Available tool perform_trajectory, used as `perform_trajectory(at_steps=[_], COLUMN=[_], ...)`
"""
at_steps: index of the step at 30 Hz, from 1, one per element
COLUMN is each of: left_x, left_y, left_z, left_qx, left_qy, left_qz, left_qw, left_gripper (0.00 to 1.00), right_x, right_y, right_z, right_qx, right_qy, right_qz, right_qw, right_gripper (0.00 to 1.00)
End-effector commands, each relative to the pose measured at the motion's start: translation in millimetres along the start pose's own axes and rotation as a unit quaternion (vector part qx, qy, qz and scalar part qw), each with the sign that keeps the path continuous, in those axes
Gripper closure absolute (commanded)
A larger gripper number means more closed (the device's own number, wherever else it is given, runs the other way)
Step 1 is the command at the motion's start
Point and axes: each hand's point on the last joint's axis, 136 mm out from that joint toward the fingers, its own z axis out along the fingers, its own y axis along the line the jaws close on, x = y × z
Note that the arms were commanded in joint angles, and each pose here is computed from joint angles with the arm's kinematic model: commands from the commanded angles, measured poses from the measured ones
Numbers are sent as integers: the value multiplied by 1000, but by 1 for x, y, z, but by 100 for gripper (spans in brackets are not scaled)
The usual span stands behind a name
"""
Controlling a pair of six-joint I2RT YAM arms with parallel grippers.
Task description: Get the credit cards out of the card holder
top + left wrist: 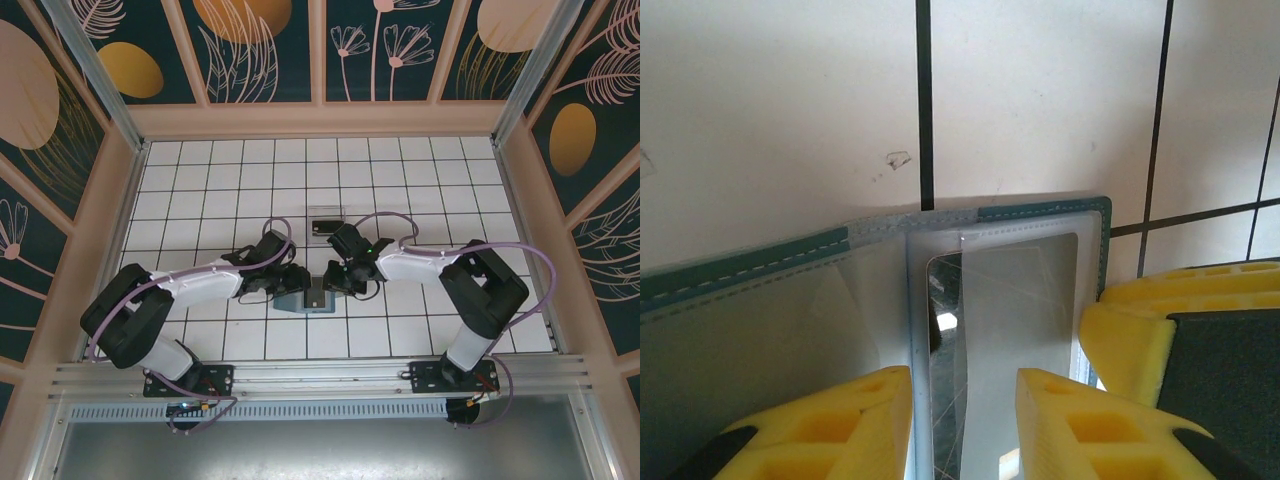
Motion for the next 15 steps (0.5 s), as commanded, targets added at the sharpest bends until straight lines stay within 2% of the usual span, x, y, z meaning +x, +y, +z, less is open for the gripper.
perform_trajectory(at_steps=[1, 15], left_x=[4, 8], left_y=[4, 15], left_z=[6, 11], left_qx=[7, 24], left_qy=[13, 21], left_qz=[2, -10], left_qw=[1000, 999], left_gripper=[67, 78], right_x=[13, 14], right_y=[-19, -20], right_z=[15, 13], right_qx=[26, 29], right_qy=[22, 22], right_qz=[3, 3], right_qw=[999, 999], right_gripper=[76, 78])
